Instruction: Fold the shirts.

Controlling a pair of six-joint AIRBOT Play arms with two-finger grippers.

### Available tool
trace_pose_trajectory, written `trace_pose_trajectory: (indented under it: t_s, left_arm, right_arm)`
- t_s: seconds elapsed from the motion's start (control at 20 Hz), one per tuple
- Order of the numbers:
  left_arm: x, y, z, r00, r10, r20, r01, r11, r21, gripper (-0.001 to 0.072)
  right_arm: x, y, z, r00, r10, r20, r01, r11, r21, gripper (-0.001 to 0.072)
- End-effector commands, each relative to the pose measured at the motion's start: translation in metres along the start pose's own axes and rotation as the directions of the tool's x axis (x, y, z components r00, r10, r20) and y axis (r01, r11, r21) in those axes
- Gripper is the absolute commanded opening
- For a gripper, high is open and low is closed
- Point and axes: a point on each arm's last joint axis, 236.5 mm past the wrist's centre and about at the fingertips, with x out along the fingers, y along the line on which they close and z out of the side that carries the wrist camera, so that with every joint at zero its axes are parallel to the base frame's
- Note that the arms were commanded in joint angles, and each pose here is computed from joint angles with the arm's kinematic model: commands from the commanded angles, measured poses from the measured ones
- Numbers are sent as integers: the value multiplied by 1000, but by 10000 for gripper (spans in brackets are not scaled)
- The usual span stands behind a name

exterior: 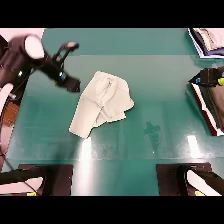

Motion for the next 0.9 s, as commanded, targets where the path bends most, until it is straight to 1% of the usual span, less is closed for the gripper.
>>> trace_pose_trajectory:
  t_s: [0.0, 0.1, 0.2, 0.45, 0.7, 0.75, 0.8, 0.85]
  left_arm:
    - [37, 24, -79, 997, -41, -61, 29, 984, -177, 437]
    - [64, 29, -119, 996, -45, -74, 26, 970, -242, 438]
    - [87, 27, -147, 992, -65, -109, 33, 961, -275, 438]
    - [111, 18, -143, 994, -109, -18, 95, 928, -360, 437]
    - [117, 15, -155, 992, -122, -40, 98, 921, -378, 434]
    - [117, 15, -154, 992, -123, -37, 100, 919, -380, 338]
    - [116, 14, -152, 992, -124, -31, 102, 920, -379, 141]
    - [112, 14, -148, 992, -122, -25, 105, 923, -371, 23]
  right_arm:
    - [0, 1, -1, 1000, 1, -4, -1, 1000, -1, 19]
    - [0, 1, -1, 1000, 2, -4, -2, 1000, -1, 19]
    - [0, 1, -1, 1000, 1, -4, -1, 1000, -1, 18]
    - [0, 1, -2, 1000, 2, -8, -2, 1000, -1, 19]
    - [0, 1, -3, 1000, 4, -14, -4, 1000, -1, 18]
    - [0, 1, -3, 1000, 4, -14, -4, 1000, -1, 18]
    - [0, 2, -3, 1000, 5, -14, -6, 1000, 0, 19]
    - [0, 4, -3, 1000, 16, -12, -16, 1000, 0, 19]
